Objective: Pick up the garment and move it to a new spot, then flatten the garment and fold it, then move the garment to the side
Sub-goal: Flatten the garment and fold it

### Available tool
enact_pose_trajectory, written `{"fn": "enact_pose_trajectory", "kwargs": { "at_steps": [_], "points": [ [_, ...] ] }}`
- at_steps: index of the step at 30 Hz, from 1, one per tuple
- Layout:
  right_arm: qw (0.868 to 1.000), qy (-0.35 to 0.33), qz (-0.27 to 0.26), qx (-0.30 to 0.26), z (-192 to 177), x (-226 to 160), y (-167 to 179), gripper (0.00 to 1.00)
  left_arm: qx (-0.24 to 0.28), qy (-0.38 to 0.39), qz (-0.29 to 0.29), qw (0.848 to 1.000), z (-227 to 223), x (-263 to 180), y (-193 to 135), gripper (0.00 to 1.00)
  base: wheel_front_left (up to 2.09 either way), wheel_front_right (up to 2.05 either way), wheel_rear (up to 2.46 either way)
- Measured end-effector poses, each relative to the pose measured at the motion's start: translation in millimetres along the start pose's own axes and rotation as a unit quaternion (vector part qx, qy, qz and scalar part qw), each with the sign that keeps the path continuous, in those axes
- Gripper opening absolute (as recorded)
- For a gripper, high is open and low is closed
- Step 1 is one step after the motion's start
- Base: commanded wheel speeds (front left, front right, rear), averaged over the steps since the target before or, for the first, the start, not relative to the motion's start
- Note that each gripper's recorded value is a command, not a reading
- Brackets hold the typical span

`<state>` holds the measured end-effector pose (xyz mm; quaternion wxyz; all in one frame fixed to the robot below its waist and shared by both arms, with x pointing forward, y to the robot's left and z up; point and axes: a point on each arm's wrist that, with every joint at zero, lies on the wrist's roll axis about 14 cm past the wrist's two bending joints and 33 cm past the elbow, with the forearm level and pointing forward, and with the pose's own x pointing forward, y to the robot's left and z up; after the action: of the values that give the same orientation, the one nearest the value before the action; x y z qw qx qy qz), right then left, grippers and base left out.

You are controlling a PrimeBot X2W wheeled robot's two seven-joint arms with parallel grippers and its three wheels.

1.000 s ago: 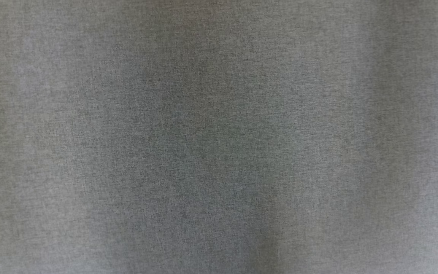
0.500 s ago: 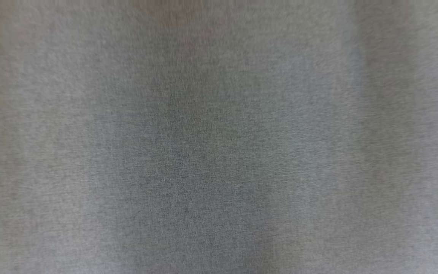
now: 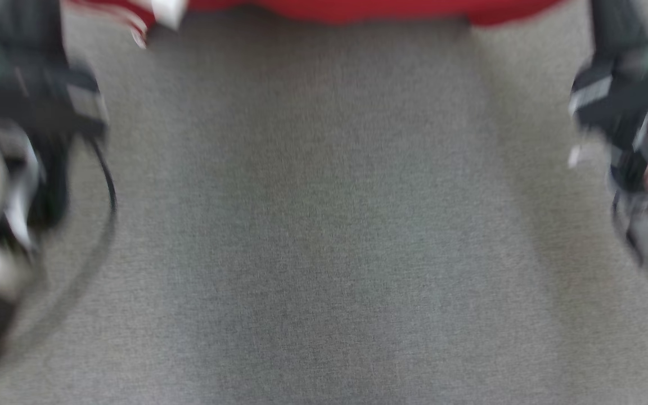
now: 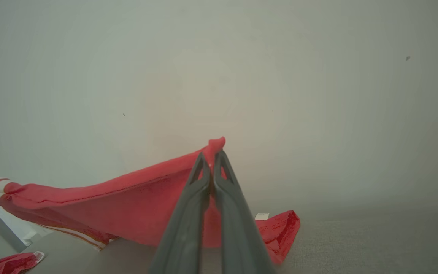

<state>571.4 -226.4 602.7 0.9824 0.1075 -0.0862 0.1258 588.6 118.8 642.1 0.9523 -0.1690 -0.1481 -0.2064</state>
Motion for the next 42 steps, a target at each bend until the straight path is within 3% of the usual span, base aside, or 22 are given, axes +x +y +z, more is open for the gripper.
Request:
{"fn": "enact_pose_trajectory", "kwargs": {
  "at_steps": [2, 7, 11, 19, 26, 35, 42],
  "points": [
    [1.0, 0.002, -0.004, 0.009, -3.8, -11.2, 0.1, 0.0, -0.003, 0.007, 0.004, 1.0, -4.2, -13.3, -2.8, 0.0, 0.0, 0.0, 0.0],
    [0.997, 0.05, -0.039, 0.038, -38.7, -81.9, -4.5, 0.0, -0.041, 0.047, 0.063, 0.996, -26.5, -88.2, -3.6, 0.0, 0.0, 0.0, 0.0],
    [0.994, 0.068, -0.059, 0.055, -52.6, -110.5, -5.0, 0.0, -0.066, 0.077, 0.088, 0.991, -45.7, -120.8, -6.7, 0.0, 0.0, 0.0, 0.0],
    [0.98, 0.148, -0.12, 0.066, -96.9, -188.9, -10.5, 0.0, -0.123, 0.171, 0.159, 0.965, -104.0, -211.4, -18.3, 0.0, 0.0, 0.0, 0.0],
    [0.966, 0.185, -0.164, 0.075, -113.4, -237.0, -15.1, 0.0, -0.149, 0.221, 0.198, 0.943, -128.8, -267.7, -33.1, 0.0, 0.0, 0.0, 0.0],
    [0.94, 0.257, -0.202, 0.094, -134.7, -303.4, -13.7, 0.0, -0.165, 0.248, 0.202, 0.933, -137.4, -307.4, -51.6, 0.0, 0.0, 0.0, 0.0],
    [0.942, 0.234, -0.202, 0.131, -127.6, -301.2, 2.7, 0.0, -0.158, 0.232, 0.184, 0.942, -127.8, -298.7, -56.3, 0.0, 0.0, 0.0, 0.0]
  ]
}}
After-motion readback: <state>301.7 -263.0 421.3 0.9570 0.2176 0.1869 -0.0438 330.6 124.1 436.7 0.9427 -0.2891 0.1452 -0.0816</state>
